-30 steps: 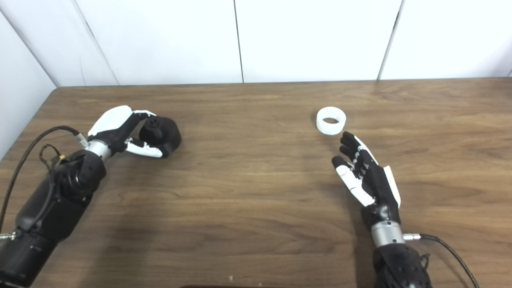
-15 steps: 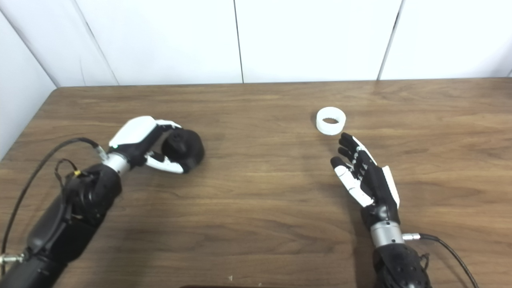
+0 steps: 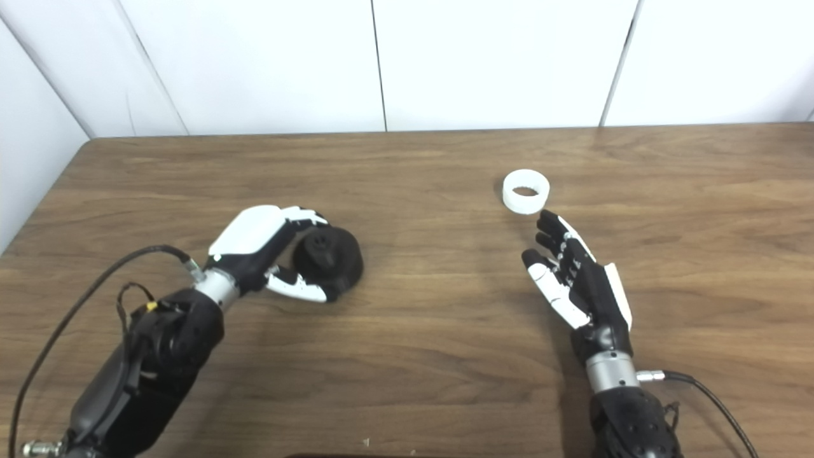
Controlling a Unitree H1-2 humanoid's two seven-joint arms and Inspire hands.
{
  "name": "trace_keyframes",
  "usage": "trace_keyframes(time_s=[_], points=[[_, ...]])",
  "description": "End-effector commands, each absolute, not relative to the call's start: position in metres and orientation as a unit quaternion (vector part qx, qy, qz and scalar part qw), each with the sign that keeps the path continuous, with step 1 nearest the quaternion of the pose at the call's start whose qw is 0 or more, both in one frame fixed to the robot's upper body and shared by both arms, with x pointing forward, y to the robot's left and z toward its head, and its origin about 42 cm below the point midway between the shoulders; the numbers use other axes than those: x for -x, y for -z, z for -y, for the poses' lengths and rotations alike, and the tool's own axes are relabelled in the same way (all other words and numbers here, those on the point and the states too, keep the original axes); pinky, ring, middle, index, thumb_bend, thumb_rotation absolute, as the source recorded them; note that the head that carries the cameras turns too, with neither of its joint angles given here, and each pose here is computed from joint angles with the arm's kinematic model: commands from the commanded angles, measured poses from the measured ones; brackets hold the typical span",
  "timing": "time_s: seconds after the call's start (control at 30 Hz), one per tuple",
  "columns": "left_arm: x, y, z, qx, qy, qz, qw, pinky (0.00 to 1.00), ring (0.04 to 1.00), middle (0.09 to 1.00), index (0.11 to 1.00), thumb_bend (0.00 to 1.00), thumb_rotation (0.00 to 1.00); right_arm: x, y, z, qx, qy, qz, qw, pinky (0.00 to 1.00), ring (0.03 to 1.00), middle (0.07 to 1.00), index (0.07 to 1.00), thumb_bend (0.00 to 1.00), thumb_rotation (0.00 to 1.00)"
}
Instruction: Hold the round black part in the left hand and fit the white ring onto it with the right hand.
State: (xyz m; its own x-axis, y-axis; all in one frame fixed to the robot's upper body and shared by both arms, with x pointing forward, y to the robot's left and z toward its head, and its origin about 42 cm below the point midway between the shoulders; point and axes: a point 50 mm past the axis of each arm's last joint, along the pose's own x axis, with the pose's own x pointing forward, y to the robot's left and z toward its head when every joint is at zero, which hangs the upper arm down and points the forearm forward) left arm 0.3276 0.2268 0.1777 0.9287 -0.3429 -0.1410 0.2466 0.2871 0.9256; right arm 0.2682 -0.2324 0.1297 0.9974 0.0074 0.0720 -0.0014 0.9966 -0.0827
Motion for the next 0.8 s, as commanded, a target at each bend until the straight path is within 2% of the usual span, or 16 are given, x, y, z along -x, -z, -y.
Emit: trace_keyframes(time_s=[0.0, 0.17, 0.4, 0.5, 0.77], points=[[-0.327, -0.195, -0.222, -0.575, 0.169, 0.073, 0.798, 0.88, 0.939, 0.882, 0.733, 0.85, 0.4, -0.26, -0.134, 0.226, 0.035, -0.001, 0.051, 0.998, 0.77, 0.888, 0.892, 0.882, 0.55, 0.54], [-0.315, -0.193, -0.215, -0.571, 0.182, 0.09, 0.795, 0.88, 0.934, 0.879, 0.732, 0.86, 0.37, -0.259, -0.137, 0.221, 0.024, 0.001, 0.049, 0.999, 0.79, 0.896, 0.895, 0.884, 0.52, 0.5], [-0.301, -0.187, -0.2, -0.566, 0.198, 0.108, 0.793, 0.91, 0.932, 0.872, 0.722, 0.87, 0.36, -0.258, -0.138, 0.217, 0.012, 0.0, 0.045, 0.999, 0.83, 0.919, 0.908, 0.894, 0.55, 0.52], [-0.295, -0.186, -0.195, -0.571, 0.206, 0.114, 0.786, 0.92, 0.938, 0.877, 0.729, 0.87, 0.39, -0.257, -0.139, 0.217, 0.012, 0.002, 0.044, 0.999, 0.83, 0.918, 0.906, 0.894, 0.55, 0.53], [-0.284, -0.183, -0.186, -0.563, 0.213, 0.125, 0.789, 0.93, 0.938, 0.878, 0.728, 0.87, 0.37, -0.257, -0.14, 0.216, 0.015, 0.002, 0.045, 0.999, 0.82, 0.912, 0.905, 0.892, 0.54, 0.53]])
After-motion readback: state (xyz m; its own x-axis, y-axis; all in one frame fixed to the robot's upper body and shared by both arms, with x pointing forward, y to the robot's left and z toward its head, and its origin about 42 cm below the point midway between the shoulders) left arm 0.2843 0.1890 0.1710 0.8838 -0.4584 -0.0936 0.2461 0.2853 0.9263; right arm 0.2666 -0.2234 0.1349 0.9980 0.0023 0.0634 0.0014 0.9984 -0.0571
